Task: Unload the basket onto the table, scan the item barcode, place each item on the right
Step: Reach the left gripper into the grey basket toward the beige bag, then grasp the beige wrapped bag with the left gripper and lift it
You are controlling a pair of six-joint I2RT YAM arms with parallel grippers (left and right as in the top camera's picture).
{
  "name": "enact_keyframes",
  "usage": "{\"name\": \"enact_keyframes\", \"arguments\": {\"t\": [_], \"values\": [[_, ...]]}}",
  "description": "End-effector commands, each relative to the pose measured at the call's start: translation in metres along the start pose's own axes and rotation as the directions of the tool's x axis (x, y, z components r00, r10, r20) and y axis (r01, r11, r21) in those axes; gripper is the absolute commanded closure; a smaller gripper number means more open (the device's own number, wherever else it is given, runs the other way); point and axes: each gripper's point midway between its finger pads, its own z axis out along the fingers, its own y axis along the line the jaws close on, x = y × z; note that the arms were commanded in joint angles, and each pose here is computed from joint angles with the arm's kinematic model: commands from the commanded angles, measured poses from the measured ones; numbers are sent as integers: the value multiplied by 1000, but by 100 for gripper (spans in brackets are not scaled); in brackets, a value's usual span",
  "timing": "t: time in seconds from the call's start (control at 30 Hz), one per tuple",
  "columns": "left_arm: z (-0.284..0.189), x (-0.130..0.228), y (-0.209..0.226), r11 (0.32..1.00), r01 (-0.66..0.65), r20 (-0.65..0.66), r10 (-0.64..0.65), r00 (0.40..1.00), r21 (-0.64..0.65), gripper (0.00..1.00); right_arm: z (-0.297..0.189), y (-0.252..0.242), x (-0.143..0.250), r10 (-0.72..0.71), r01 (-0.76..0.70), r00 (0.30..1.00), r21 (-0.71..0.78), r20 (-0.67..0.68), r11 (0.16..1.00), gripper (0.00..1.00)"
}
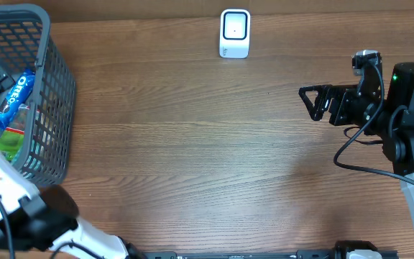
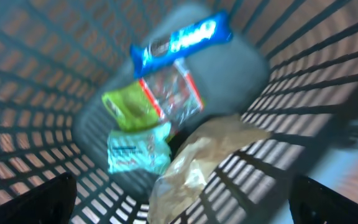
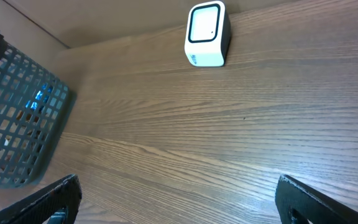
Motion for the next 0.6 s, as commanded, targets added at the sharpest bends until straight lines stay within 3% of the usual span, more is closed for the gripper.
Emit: {"name": "enact_keyframes", "arguments": {"t": [0.0,0.27,0.43,0.57], "values": [[36,5,-2,1000,3,-91,-4,996,-8,0,-5,4,-9,-16,16,1000,3,23,1000,0],[101,22,-6,998,-56,-252,55,966,0,0,-5,4,-8,-16,16,1000,3,22,1000,0],[127,41,-31,979,-112,-341,165,925,169,2,-5,4,-9,-17,17,1000,3,24,1000,0],[121,55,-53,936,-128,-363,249,898,327,2,-4,4,-9,-17,17,1000,3,24,1000,0]]}}
